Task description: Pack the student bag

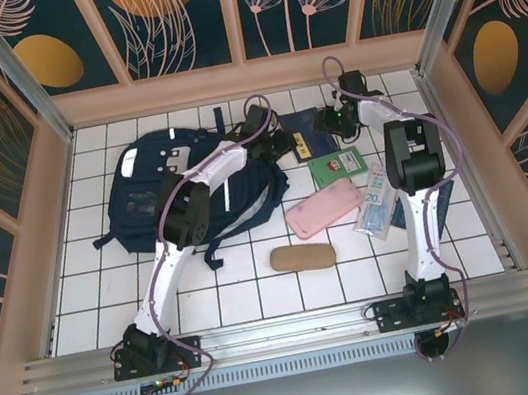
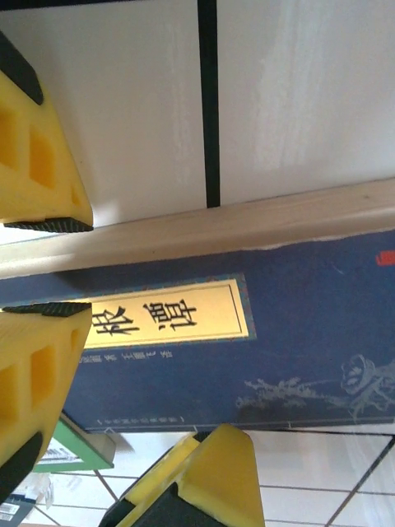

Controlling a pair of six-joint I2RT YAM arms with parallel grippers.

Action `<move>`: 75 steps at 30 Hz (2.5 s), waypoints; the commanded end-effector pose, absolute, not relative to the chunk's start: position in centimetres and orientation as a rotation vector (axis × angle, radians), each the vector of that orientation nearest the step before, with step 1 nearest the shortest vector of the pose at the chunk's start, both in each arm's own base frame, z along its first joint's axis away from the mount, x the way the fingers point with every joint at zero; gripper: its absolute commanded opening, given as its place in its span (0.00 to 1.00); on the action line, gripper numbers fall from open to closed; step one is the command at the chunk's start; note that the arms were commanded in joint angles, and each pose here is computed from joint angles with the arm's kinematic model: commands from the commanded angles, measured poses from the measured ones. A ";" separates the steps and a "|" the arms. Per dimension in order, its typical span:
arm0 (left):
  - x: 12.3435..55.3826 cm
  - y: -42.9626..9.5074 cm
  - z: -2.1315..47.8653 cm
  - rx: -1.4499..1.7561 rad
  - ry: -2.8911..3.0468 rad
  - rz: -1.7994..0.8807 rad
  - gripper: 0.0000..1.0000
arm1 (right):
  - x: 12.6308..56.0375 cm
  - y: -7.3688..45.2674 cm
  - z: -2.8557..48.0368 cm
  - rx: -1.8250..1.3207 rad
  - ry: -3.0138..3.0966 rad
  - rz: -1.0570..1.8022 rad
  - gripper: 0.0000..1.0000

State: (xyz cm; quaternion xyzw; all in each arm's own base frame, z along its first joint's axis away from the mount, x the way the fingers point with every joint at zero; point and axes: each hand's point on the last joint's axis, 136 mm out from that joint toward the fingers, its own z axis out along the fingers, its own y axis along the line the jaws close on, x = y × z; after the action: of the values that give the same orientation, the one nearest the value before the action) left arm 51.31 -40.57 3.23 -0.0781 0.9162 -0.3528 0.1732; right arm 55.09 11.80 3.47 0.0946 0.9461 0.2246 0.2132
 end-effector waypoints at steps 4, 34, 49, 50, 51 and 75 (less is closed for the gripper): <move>49.6 -39.4 -1.7 -0.227 2.734 -0.908 0.27 | 51.0 18.0 3.5 0.125 2.682 0.930 0.53; 48.9 -39.5 -0.5 -0.159 2.719 -0.943 0.25 | 50.5 16.4 8.3 0.137 2.606 1.026 0.23; 49.9 -37.9 12.1 0.001 2.543 -0.831 0.43 | 49.3 15.0 14.4 0.199 2.446 1.088 0.00; 49.6 -37.3 12.9 0.019 2.537 -0.794 0.44 | 49.1 15.0 14.9 0.201 2.433 1.092 0.00; 49.4 -36.5 13.5 0.036 2.535 -0.750 0.45 | 48.9 14.9 15.3 0.208 2.421 1.092 0.00; 40.2 -24.0 7.5 0.171 2.708 -0.003 0.54 | 40.6 16.8 16.2 0.276 2.380 1.116 0.00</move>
State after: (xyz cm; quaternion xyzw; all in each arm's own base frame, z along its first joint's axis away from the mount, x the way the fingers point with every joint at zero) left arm 40.95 -24.76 7.05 0.0480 0.9766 -0.0309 0.2072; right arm 40.49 16.38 14.21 0.1102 0.8848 0.3993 0.2132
